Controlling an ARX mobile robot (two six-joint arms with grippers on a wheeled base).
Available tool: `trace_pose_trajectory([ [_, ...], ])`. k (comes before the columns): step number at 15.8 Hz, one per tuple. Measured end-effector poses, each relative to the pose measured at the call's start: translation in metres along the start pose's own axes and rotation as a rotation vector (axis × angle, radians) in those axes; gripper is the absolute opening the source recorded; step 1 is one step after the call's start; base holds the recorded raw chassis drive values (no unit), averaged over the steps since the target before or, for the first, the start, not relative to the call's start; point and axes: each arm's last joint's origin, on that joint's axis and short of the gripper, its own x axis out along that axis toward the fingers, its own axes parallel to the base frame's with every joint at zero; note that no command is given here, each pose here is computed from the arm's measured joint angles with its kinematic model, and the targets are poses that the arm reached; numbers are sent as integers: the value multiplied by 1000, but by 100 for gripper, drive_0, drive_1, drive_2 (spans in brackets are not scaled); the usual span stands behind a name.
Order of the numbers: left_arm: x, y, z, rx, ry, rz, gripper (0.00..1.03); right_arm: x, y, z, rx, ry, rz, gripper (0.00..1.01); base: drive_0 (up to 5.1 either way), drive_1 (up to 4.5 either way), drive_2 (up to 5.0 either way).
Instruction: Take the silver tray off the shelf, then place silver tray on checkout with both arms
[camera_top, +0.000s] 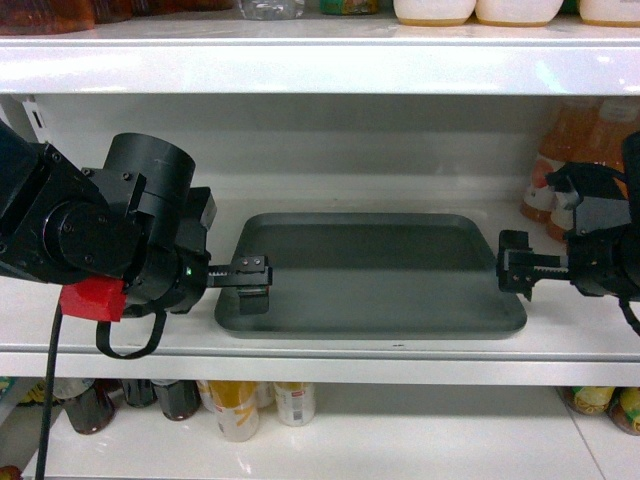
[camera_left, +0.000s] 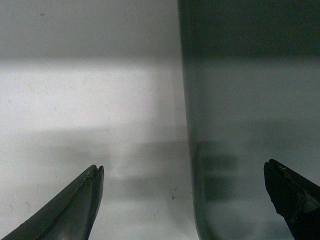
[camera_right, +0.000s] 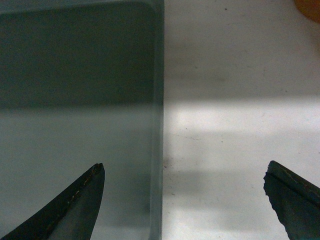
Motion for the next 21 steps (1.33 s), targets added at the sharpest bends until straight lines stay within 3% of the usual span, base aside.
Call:
trace_pose_trajectory([
  [4,6,-1,7,0,1,14,98,22,9,4,-7,30,-14,98,0,0,0],
  [8,13,0,3,7,31,29,98,34,18,-3,-54,84,-57,98,0,0,0],
  [10,14,0,2,10,48,41,98,38,21,-1,-57,119,-62,96,0,0,0],
  [12,14,1,5,0,80,48,98,41,22,4,-59,161,-64,77,0,0,0],
  [13,14,2,5,-11,110,54,85,42,26,7,-56,198,-64,62,0,0,0],
  [15,13,2,5,-33,151,39,66,43,29,7,-57,208,-68,42,0,0,0],
  [18,12,3,4,-67,182,25,31,43,26,7,-42,214,-84,8,0,0,0],
  [21,10,1,-1,-86,183,2,4,42,25,5,-24,212,-67,4,0,0,0],
])
